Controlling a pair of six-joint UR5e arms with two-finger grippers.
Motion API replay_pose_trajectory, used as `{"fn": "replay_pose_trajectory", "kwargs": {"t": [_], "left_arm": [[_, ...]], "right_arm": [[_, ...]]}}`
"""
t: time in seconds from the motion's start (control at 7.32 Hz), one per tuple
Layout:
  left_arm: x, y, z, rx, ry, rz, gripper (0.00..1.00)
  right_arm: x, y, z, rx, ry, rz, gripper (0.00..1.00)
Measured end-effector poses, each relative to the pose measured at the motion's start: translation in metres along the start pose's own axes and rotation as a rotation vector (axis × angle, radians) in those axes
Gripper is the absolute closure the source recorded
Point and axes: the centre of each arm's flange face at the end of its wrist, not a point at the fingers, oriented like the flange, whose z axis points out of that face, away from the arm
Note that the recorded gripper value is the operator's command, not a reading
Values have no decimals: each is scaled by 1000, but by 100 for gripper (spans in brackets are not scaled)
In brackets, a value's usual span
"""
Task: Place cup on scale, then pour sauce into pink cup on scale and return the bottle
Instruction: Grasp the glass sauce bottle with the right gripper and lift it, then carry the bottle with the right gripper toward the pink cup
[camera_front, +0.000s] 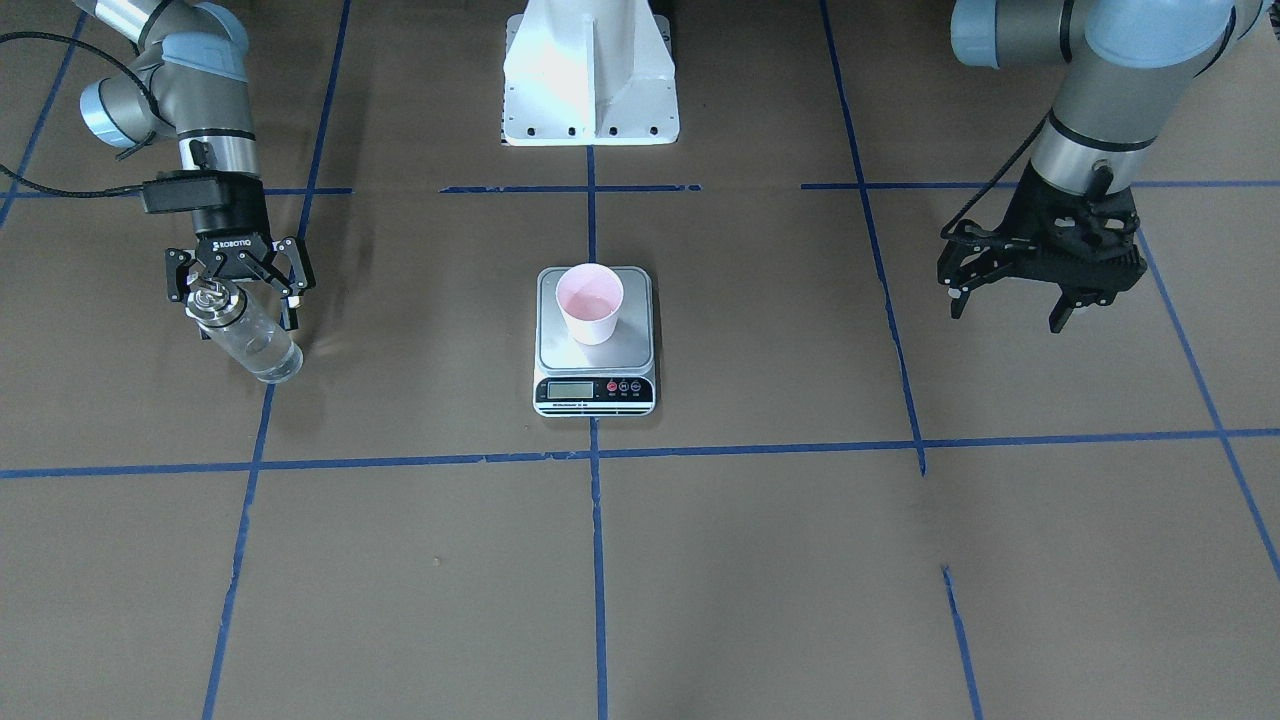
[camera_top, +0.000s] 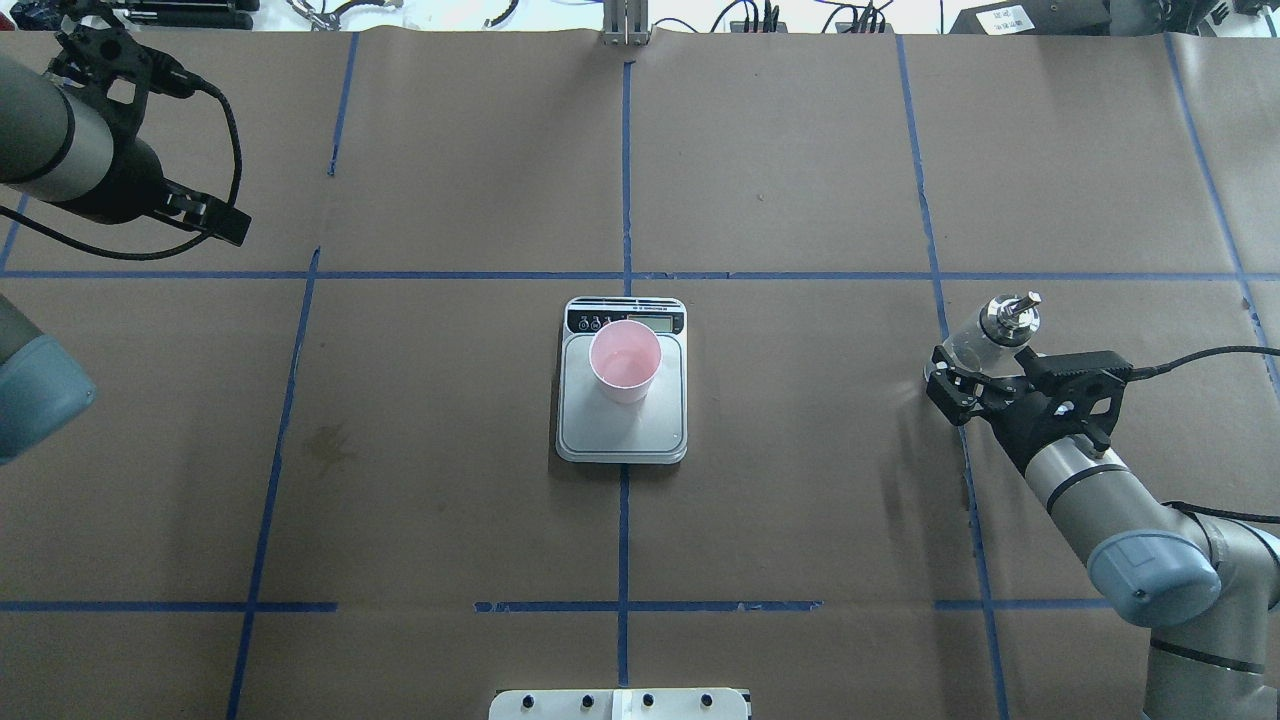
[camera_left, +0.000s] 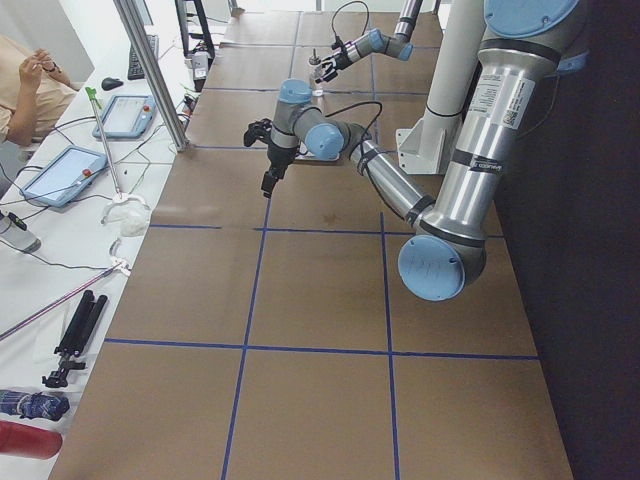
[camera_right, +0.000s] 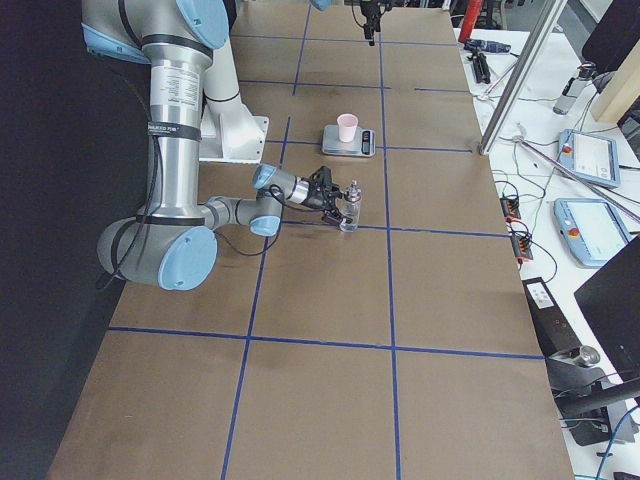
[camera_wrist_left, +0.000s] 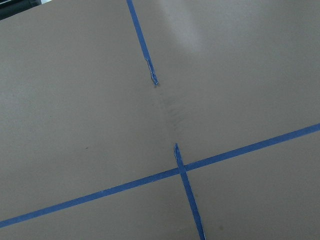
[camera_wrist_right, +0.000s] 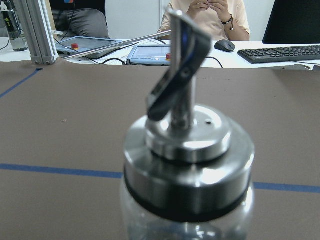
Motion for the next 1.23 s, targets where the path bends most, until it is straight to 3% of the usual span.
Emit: {"fn": "replay_pose_trajectory", "kwargs": {"t": [0.41,0.68,0.82,0.96,1.09,1.23], "left_arm": [[0,0,0,1,0,-4,1],[1,0,-1,2,0,-6,1],[1,0,-1,2,0,-7,1],[1,-1,-2,4,1,-8,1],[2,-1,-2,5,1,-8,1],[2,-2,-3,6,2,-8,1]], "right_arm": [[-9,8,22,19,19,14,2],[-14,12,33,29,28,18,10],[-11,12,33,31,31,18,26],[-8,12,33,36,29,22,71],[-5,11,32,47,25,30,100],[-1,10,31,68,26,36,100]]}}
